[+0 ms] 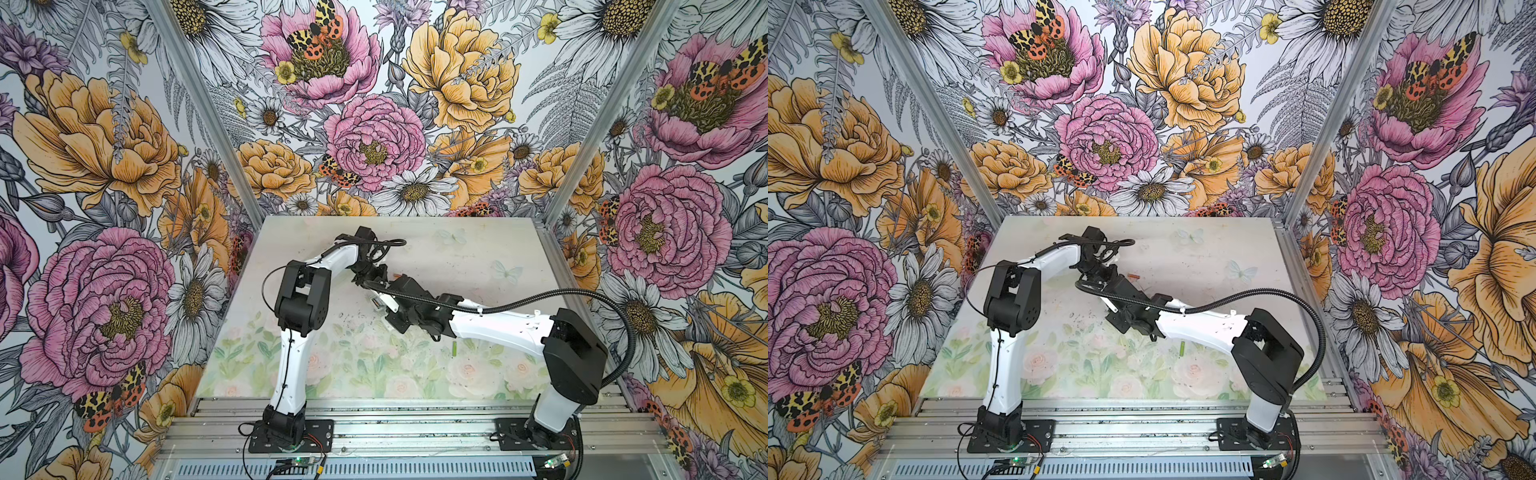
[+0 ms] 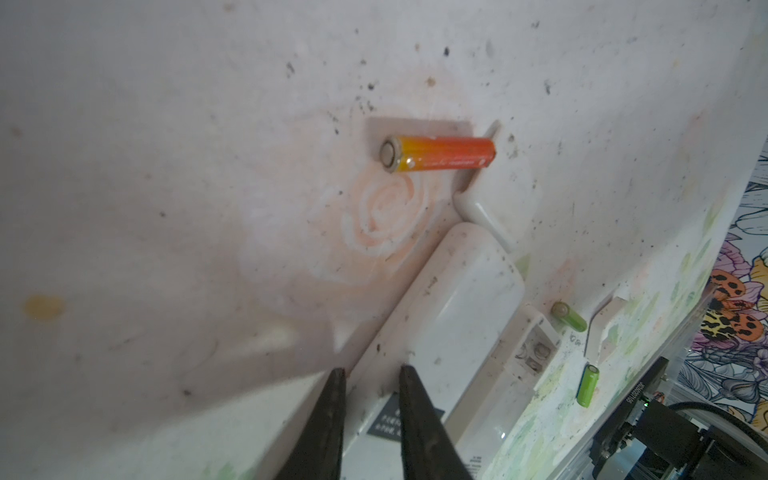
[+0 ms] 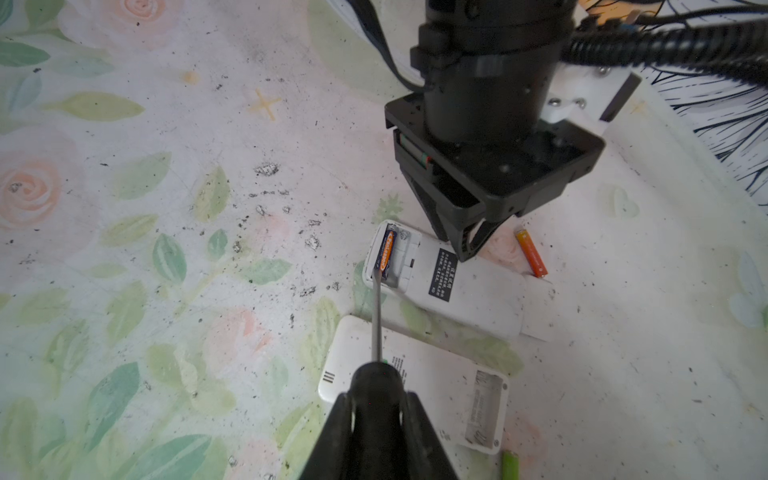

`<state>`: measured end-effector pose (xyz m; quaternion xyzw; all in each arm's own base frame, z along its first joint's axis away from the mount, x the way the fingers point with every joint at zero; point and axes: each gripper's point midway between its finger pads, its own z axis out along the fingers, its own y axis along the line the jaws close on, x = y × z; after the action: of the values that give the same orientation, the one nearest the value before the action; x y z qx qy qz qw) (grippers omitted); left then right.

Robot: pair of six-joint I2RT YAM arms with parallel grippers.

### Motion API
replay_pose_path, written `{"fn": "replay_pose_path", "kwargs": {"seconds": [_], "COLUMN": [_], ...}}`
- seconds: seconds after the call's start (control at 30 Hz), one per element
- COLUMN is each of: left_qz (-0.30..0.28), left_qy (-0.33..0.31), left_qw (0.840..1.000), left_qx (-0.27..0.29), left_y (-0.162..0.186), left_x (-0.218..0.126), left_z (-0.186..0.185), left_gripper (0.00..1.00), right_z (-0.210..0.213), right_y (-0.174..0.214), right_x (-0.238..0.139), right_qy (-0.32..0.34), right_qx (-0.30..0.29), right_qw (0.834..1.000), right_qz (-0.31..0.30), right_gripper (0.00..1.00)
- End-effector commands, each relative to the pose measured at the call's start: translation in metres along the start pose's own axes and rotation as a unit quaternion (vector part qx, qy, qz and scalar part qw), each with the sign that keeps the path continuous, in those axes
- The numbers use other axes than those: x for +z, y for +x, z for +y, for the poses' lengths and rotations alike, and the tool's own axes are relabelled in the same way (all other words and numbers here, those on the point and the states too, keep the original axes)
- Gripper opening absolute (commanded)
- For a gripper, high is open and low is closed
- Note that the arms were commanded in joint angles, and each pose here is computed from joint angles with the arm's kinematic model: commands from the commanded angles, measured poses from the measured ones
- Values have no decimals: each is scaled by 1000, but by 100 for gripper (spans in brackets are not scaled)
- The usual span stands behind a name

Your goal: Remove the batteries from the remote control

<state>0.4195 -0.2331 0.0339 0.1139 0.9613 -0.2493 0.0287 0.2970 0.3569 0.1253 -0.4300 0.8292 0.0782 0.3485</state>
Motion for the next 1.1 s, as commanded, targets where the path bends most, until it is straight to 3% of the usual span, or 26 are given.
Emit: {"fn": "replay_pose_path", "kwargs": {"seconds": [0.0,0.83,1.07], "left_qz": [11,12,11], "left_qy": [5,5,11], "left_qw": [1000,1000,1000], "left_qx": [-6,-2,-2], "left_y": [8,10,9], "left_x": [-3,-1,-1], "left_z": [0,-3,-5], "left_gripper": [25,24,25], "right_z": [-10,-5,3], "right_y": [-3,-8,-10], "right_x": [-11,2,0], "right_qy": [11,-1,-44], "right_qx": [14,13,18], "right_qw": [1000,1000,999], "right_qz": [-5,-1,-7], "right_gripper": [0,0,0]}}
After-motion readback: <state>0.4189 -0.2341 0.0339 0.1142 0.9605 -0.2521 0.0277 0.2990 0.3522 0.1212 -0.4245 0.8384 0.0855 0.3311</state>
